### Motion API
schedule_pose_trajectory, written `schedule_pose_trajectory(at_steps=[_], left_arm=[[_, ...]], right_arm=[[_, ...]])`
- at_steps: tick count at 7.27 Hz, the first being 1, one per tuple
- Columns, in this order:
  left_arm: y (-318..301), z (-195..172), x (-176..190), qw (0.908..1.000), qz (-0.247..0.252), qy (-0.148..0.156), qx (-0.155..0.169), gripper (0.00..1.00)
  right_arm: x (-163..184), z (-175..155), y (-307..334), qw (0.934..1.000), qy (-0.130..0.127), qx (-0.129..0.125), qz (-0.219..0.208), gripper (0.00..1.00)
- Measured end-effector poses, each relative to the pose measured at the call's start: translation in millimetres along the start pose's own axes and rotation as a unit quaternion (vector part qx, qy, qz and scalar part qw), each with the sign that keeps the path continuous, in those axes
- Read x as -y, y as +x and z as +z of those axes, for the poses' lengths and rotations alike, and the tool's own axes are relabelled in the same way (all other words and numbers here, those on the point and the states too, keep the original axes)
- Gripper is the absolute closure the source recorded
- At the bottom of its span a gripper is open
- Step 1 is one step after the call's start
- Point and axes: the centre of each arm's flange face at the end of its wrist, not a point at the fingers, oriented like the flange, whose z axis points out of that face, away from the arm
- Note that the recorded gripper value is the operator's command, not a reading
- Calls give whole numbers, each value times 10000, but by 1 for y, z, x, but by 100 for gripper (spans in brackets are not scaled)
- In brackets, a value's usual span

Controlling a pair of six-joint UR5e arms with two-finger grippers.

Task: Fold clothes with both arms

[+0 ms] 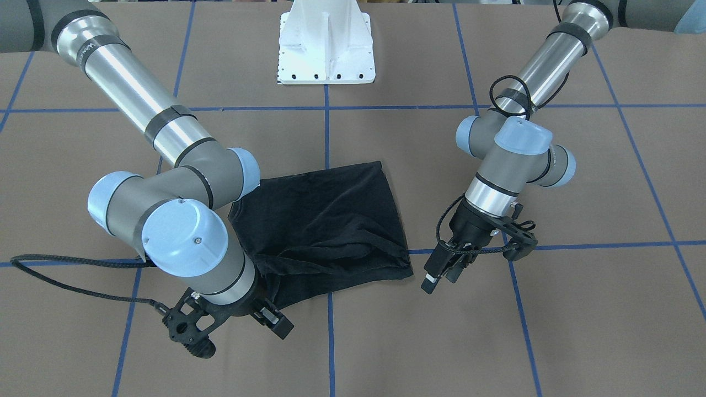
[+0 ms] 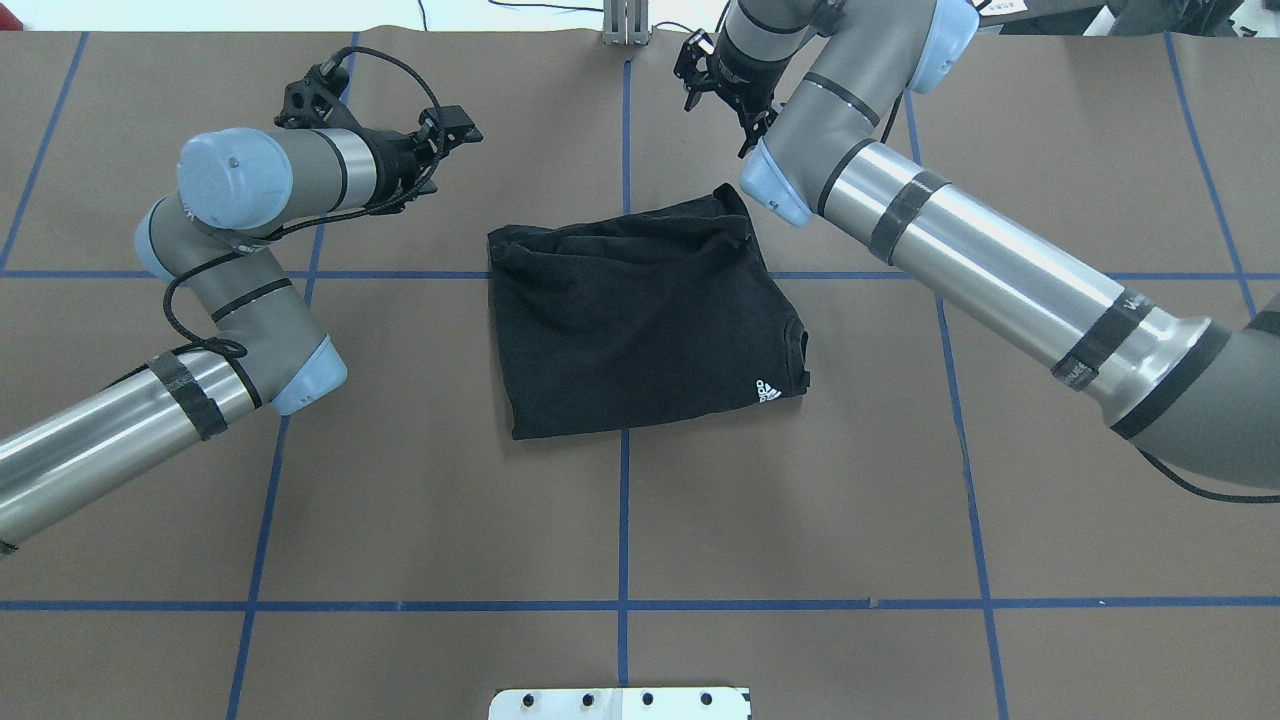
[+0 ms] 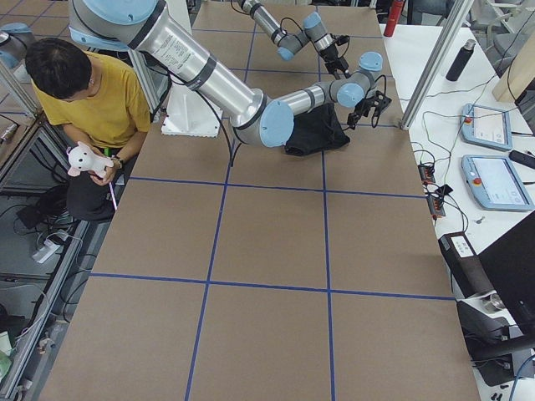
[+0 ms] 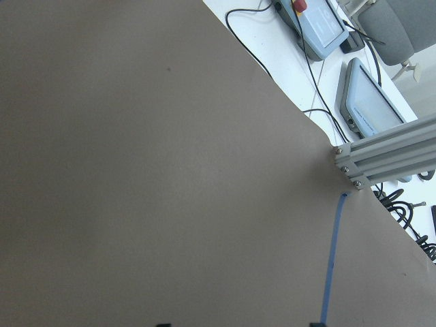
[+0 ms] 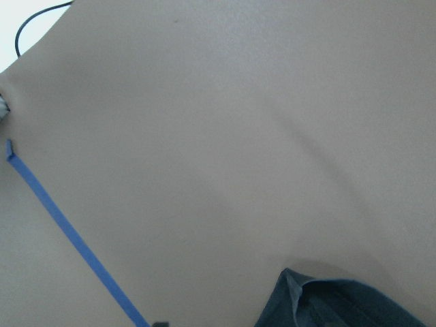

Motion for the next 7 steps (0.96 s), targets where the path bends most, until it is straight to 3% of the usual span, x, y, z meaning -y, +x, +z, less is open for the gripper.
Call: schedule_pose_trajectory(at_steps=[2,3,4,6,7], left_arm=[[12,-10,2,9993,316,-178,-93,0],[17,-18,9,9980,546,-304,-132,0],[16,-27,24,9963,767,-366,-139,0],[4,-49,62,9926,1120,-458,-90,0],[-1,-57,76,9916,1184,-511,-66,0]], right_arm=[[-6,-13,14,9996,-190,151,-153,0],[-27,-21,29,9987,-273,310,-309,65],[-59,-29,46,9978,-362,423,-364,100],[-129,-22,63,9983,-355,338,-330,100],[-158,0,68,9987,-166,243,-426,100]])
